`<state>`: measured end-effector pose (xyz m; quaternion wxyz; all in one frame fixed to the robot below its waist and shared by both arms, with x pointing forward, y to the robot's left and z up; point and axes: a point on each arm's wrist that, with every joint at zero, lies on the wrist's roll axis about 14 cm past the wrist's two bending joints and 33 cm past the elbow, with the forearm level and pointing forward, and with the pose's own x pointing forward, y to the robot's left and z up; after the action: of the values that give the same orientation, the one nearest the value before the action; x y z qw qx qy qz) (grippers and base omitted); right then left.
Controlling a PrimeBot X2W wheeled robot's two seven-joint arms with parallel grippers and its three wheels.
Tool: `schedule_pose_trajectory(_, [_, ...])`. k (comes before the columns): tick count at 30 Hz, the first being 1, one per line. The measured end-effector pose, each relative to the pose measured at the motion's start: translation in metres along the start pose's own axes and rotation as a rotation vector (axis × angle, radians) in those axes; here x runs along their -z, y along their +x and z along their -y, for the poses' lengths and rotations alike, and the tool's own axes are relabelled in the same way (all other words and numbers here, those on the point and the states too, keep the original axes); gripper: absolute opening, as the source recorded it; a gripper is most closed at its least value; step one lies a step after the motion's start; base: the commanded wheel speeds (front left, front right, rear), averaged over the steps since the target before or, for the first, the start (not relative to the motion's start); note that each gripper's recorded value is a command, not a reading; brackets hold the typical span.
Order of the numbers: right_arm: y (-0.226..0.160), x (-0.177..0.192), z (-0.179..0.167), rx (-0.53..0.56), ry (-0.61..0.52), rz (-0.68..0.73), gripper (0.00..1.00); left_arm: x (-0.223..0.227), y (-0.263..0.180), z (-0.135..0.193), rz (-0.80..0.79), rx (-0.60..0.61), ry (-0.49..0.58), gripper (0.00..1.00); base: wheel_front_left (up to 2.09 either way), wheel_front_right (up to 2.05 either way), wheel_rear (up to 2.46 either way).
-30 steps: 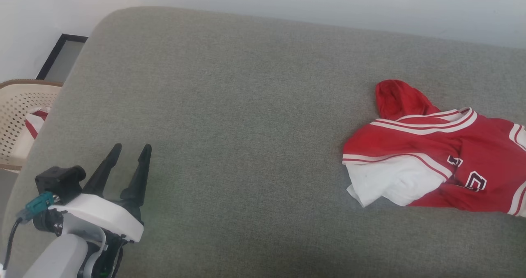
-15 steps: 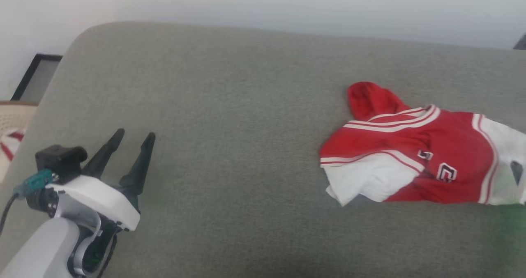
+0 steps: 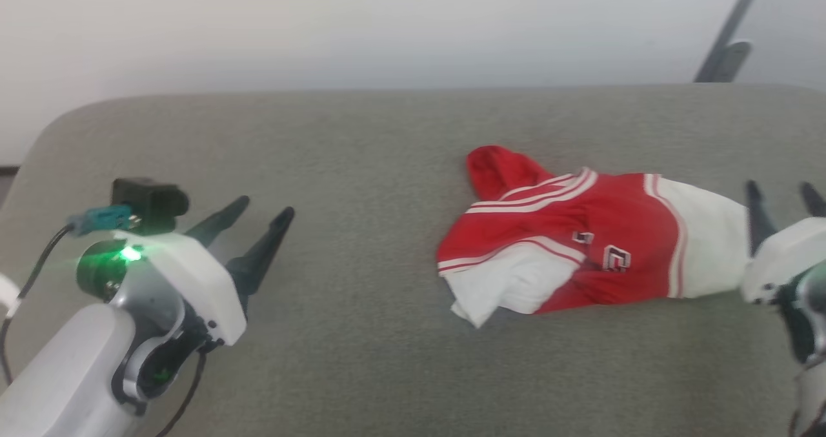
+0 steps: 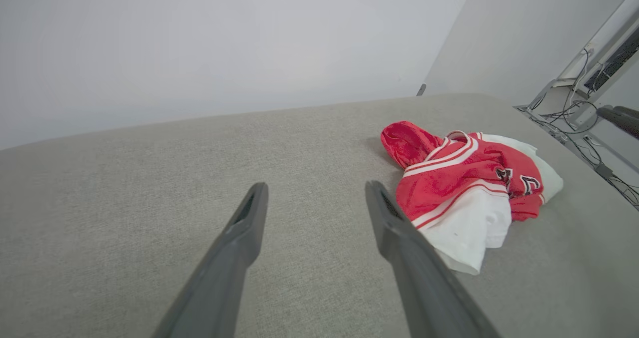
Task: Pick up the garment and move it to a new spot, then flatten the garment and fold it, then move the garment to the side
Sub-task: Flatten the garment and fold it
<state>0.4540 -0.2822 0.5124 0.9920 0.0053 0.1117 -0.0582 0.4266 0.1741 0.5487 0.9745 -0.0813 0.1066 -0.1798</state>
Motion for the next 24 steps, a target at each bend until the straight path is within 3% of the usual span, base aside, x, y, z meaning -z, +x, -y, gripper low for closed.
schedule_pose_trajectory(4, [-0.024, -0.021, -0.004, 0.009, 0.012, 0.15, 1.0, -0.001, 0.018, 0.035, -0.087, 0.107, 0.008, 1.0, 0.0, 0.0, 0.0])
schedule_pose_trajectory(13, [-0.054, -0.046, -0.007, 0.037, -0.018, 0.317, 1.0, 0.025, 0.053, 0.084, -0.304, 0.243, 0.053, 1.0, 0.0, 0.0, 0.0])
schedule_pose_trajectory(24, [-0.06, -0.04, 0.008, 0.091, -0.004, 0.336, 1.0, 0.075, 0.095, 0.119, -0.477, 0.353, 0.07, 1.0, 0.0, 0.0, 0.0])
